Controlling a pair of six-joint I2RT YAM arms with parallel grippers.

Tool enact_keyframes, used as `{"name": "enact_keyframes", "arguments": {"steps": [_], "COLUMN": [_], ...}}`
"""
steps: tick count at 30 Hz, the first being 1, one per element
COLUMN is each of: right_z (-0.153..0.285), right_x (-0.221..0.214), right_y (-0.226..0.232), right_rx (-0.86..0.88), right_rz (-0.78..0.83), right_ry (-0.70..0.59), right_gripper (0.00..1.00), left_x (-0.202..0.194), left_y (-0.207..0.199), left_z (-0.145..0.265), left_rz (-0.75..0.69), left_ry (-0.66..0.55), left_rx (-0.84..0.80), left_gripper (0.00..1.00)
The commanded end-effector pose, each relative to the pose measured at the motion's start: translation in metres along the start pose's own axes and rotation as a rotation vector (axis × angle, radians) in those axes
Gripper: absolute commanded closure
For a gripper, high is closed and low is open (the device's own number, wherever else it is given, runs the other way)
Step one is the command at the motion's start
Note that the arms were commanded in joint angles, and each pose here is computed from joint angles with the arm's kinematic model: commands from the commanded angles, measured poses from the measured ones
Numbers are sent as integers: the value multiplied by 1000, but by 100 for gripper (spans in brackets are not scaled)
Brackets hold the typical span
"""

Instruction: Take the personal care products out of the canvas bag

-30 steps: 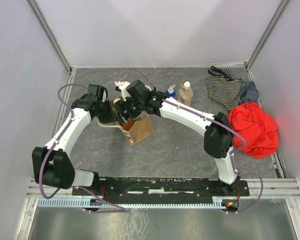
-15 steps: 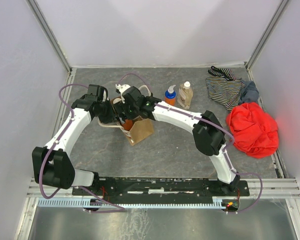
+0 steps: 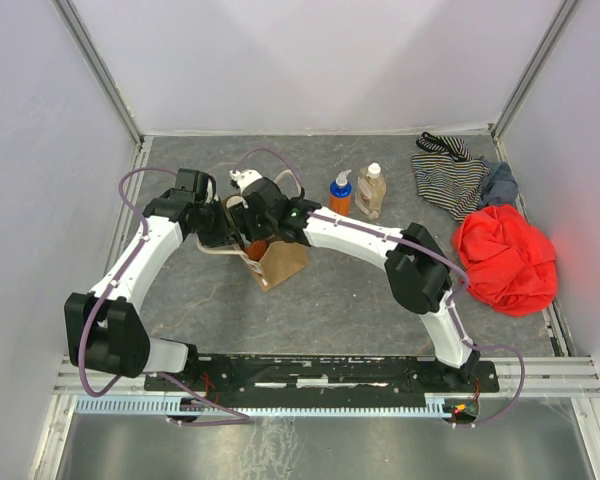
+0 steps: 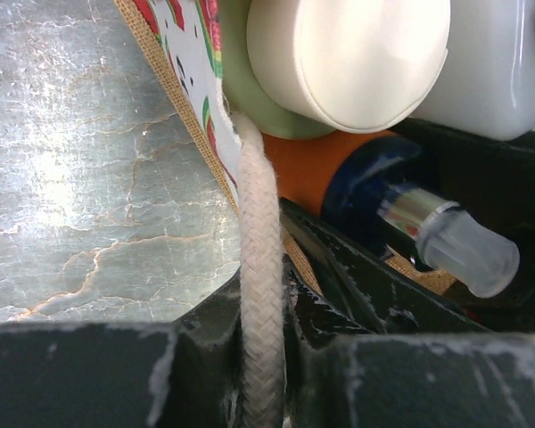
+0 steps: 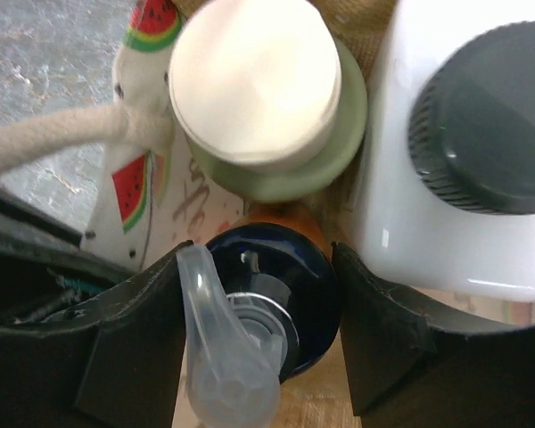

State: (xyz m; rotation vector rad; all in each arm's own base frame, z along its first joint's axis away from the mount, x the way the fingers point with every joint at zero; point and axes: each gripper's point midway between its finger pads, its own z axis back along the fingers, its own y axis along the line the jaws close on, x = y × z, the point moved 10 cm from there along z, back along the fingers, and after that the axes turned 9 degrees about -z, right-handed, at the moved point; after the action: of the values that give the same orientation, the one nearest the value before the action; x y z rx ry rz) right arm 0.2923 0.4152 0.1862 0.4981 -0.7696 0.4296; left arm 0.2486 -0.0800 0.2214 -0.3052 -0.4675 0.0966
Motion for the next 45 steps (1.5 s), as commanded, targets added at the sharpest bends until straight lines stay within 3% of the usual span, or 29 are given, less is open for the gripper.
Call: {"name": "enact_keyframes", "arguments": {"steps": [1,14,25,34,45], "right_z": [54,185,269,265,214], "right_x": [41,116,139,98,45], "right_y": [2,-1,-56,-127,-167], "right_rx": [-13,-36,-234,-370,-464], "right_rz": [22,58,6,-77,-98], "right_ry": [-148,-386,-502,-428,-355], "right_gripper": [54,55,55,55,55], "left_x": [3,1,1,1,-4], "left_y": [-3,0,0,1,3], "left_z": [2,-3,-4,-5,-8], "left_rz": [-34,-33,-39,-37,-35], "left_ry": [-9,10,15,17,32], "left_rx": [-24,-6,-2,-2,2], "left_gripper": [75,74,74,73,73]}}
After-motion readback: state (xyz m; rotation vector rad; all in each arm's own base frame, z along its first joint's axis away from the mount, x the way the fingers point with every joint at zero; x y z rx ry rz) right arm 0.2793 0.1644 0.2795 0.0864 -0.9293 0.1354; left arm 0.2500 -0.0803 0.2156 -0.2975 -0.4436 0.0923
